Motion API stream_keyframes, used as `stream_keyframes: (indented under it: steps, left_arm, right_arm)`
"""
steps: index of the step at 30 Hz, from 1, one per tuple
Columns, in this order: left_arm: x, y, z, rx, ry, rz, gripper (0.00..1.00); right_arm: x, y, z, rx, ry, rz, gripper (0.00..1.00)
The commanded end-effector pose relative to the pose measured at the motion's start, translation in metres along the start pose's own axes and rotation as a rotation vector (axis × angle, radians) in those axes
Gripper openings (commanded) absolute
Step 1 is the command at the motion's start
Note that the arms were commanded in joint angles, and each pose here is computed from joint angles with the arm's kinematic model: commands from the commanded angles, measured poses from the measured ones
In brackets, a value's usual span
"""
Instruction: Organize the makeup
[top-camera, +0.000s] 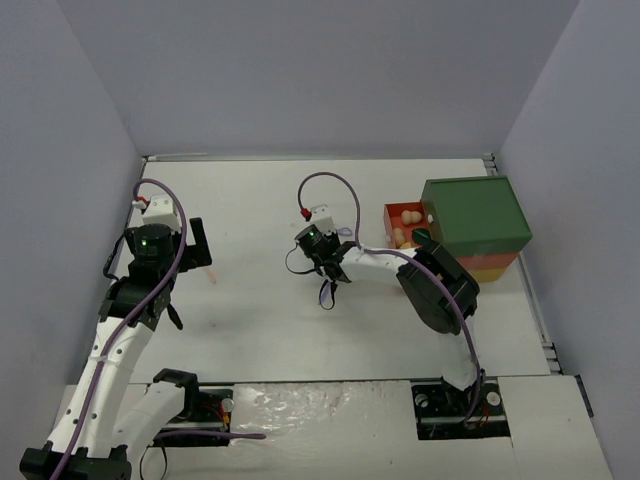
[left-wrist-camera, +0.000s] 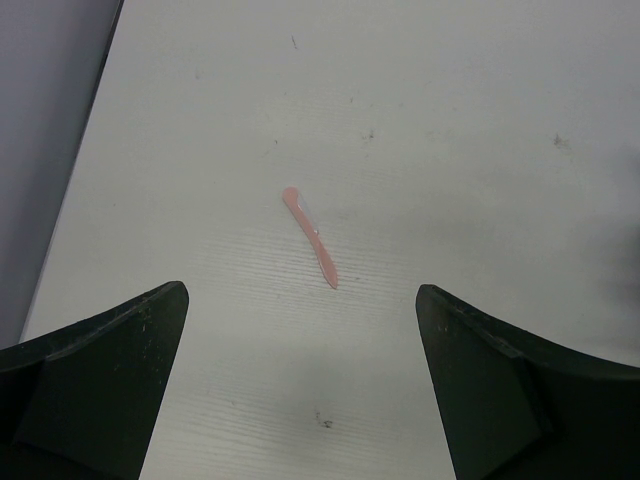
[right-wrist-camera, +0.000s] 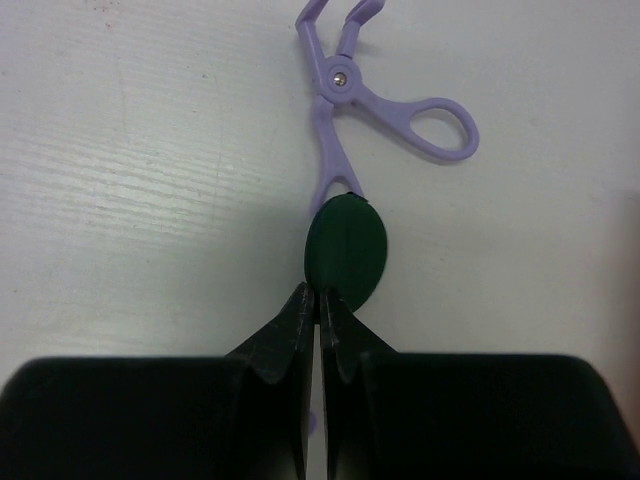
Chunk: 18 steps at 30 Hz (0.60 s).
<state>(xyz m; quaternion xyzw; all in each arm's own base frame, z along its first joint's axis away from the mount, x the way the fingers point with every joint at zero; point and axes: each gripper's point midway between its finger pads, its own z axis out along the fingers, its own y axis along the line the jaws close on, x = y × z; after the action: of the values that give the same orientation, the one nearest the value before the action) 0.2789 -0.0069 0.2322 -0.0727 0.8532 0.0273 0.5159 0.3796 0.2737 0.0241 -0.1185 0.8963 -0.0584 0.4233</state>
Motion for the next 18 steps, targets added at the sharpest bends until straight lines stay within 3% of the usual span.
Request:
stream_keyframes:
  steps: [1,10,18]
  left_arm:
    - [-0.035,-0.001,-0.009,0.008,-0.096,-0.046,0.97]
    - [-0.034,-0.002,-0.008,0.011,-0.090,-0.045,0.97]
    - [-0.033,-0.004,-0.006,0.020,-0.083,-0.043,0.97]
  right_arm:
    - [-0.081,-0.017,-0.065,-0.054,-0.181,0.095,0.00]
    - [-0.119,-0.095,-0.129,0.002,-0.281,0.137,0.00]
    - [-0.106,-0.165,-0.117,-0.009,-0.226,0.253,0.00]
